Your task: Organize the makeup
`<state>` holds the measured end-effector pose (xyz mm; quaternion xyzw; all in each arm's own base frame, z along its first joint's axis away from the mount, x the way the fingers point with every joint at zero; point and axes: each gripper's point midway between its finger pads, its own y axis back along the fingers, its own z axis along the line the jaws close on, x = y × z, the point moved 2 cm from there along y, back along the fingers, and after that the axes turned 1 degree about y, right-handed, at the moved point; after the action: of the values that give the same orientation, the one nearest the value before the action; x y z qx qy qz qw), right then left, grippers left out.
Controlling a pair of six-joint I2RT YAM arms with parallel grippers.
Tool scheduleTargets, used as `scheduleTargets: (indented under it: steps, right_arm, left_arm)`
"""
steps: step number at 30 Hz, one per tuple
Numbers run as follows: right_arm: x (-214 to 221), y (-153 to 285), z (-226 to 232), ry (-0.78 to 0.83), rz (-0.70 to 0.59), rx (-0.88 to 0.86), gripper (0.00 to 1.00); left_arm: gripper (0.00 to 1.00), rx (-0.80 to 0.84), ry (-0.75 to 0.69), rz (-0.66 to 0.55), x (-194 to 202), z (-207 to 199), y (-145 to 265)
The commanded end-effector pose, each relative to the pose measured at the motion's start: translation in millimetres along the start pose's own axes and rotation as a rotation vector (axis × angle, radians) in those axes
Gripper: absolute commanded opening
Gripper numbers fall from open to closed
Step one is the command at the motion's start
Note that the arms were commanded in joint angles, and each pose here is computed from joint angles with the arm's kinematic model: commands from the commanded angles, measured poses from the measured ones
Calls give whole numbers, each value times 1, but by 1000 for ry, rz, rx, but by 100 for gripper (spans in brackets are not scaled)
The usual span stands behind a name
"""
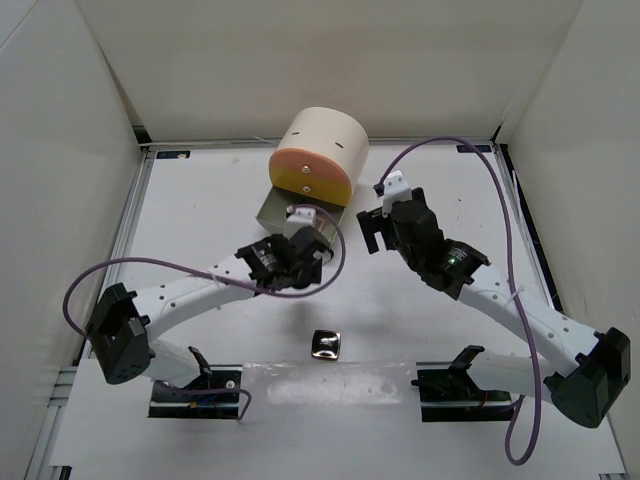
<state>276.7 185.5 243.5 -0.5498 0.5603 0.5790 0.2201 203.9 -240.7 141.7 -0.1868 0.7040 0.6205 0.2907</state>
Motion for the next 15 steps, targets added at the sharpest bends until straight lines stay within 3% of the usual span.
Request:
scheduleTargets:
  steps: [1,5,11,13,15]
  right_arm:
    - [-1,4,-14,-93,-16,60,99]
    - [21,8,-10,-74,48,25,99]
    - [56,16,13,-7,148,-131,99]
    - [60,19,18,-2,152,-160,99]
    - [66,22,24,54,164,-205,99]
  left_arm:
    - [45,-113,96,-224,-79,23,-24]
    - [46,-75,172,-312,-139,32,-47]
    - [52,-75,192,-341,-186,42,-89]
    - [57,-80,178,-325,-193,43,-104]
    - [70,-82,168,-272,-186,43,-117]
